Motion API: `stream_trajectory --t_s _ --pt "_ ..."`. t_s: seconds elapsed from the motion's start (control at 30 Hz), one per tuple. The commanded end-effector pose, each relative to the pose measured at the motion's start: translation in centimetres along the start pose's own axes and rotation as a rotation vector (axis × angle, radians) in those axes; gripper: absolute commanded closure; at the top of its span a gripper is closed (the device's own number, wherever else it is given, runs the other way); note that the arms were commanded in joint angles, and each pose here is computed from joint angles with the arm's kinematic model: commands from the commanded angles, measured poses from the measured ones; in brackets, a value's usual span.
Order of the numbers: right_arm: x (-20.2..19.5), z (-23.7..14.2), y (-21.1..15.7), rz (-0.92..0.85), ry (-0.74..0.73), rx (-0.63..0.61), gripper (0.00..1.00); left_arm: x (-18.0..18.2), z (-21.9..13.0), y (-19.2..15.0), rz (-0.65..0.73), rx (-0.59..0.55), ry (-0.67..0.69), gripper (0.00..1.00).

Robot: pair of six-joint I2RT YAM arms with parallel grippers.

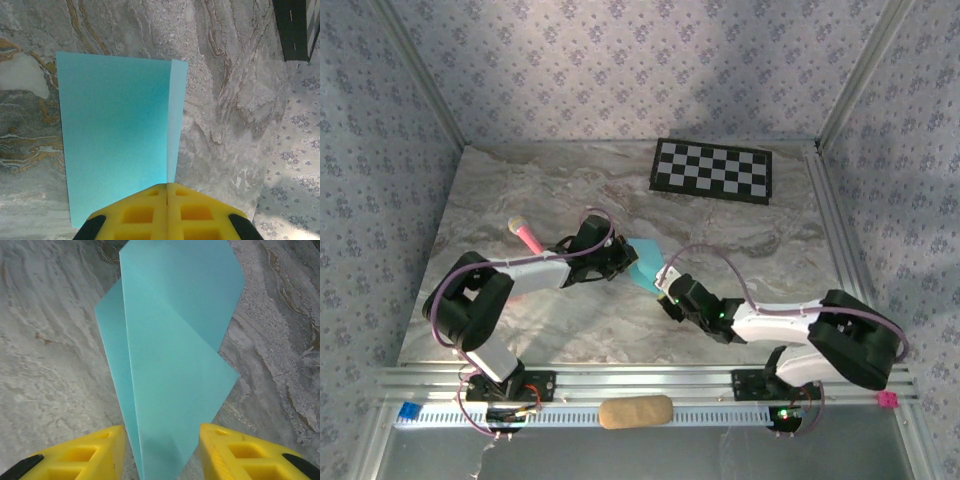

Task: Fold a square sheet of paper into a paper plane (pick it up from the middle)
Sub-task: Fourth fold the wing at the center of the table.

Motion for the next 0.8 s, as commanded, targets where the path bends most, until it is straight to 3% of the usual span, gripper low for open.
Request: stream_trajectory --t_s 0.0,0.77 --pt "0.1 0.3 2.3 -0.023 -0.048 -0.075 0.56 -1.2 -0.7 0.3 -0.002 -0.015 -0.016 0.93" --pt "0.3 1.9 1.0 -0.015 -0.095 -0.018 0.71 -1.6 -0.9 0.3 0.005 -0.011 -0.027 0.92"
Point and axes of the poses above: each hand's point on the last joint's axis, 136 mm out from that joint toward the fingers, its own z axis out along the fingers, its own x axis along the line the jaws close on, y = z × x, the point moved 2 cm from there along -z, back along the fingers, and after that the axes turned 14 degrees about z, right-handed, at the moved point
